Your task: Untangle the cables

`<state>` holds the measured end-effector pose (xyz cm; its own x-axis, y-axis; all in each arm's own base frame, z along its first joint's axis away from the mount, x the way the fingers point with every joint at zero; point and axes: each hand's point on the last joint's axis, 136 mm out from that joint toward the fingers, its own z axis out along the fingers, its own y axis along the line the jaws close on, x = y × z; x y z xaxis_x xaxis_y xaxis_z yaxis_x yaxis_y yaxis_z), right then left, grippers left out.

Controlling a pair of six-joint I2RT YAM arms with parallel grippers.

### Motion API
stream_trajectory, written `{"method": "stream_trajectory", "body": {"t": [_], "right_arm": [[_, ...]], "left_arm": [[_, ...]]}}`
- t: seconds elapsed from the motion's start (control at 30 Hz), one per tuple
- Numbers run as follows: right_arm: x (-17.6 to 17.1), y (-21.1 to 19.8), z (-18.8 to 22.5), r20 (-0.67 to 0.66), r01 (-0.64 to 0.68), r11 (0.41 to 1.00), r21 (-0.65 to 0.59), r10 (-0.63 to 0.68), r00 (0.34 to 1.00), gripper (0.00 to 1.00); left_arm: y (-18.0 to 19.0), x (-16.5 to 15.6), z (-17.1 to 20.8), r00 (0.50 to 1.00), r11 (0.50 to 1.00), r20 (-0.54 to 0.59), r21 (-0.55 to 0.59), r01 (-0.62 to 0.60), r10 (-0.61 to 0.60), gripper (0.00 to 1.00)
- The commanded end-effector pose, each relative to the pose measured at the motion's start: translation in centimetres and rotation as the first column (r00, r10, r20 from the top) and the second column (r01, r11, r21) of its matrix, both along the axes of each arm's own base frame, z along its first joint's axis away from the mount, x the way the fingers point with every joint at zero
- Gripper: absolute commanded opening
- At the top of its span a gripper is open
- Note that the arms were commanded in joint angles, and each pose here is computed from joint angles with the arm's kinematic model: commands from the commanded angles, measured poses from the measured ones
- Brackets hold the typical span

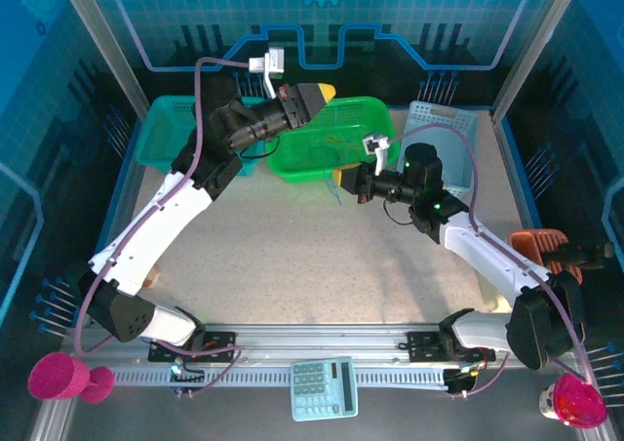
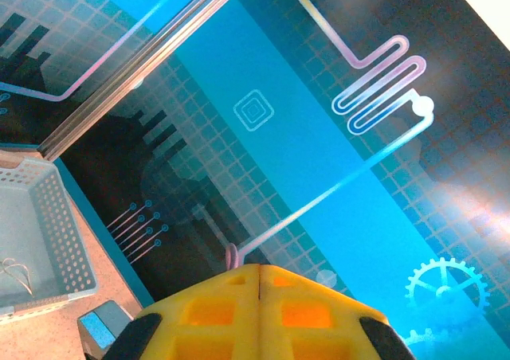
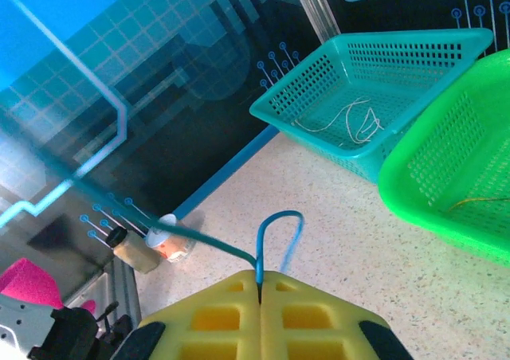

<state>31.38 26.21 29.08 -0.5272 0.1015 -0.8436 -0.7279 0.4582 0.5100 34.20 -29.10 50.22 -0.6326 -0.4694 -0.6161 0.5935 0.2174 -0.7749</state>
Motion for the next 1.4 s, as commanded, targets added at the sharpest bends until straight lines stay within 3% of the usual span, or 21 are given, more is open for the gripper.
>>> {"method": "stream_trajectory", "body": {"t": [0.0,0.2,0.4,0.6,0.93,1.2,1.37], "right_arm": [[-0.4,0.4,0.8,0.032,-0.021,1.000,0.003,0.021,0.999,0.00],[-0.4,-0.4,-2.7,-0.015,0.014,0.999,-0.053,-0.015,1.000,0.00],[0.2,-2.5,-6.7,-0.085,0.076,0.996,-0.053,-0.080,0.993,0.00],[1.2,-4.7,-9.2,-0.146,0.148,0.988,-0.040,-0.152,0.977,0.00],[2.3,-7.0,-14.1,-0.242,0.252,0.964,-0.085,-0.266,0.933,0.00],[2.3,-7.3,-15.0,-0.268,0.277,0.956,-0.092,-0.292,0.918,0.00],[3.5,-6.9,-12.8,-0.250,0.284,0.957,-0.062,-0.291,0.924,0.00]], "left_arm": [[0.3,-0.6,1.1,0.999,1.000,0.040,-0.023,0.015,-0.014,0.00],[1.2,-0.1,2.1,0.997,1.000,0.068,-0.016,-0.020,0.021,0.00],[4.3,1.2,3.3,0.990,0.994,0.089,-0.017,-0.111,0.112,0.00],[7.6,1.8,3.9,0.972,0.978,0.112,-0.017,-0.206,0.207,0.00],[9.8,3.5,4.7,0.951,0.960,0.136,-0.018,-0.280,0.280,0.00],[9.0,6.4,5.3,0.950,0.963,0.155,-0.022,-0.270,0.270,0.00],[8.0,9.0,6.2,0.945,0.966,0.202,-0.027,-0.258,0.258,0.00]]}}
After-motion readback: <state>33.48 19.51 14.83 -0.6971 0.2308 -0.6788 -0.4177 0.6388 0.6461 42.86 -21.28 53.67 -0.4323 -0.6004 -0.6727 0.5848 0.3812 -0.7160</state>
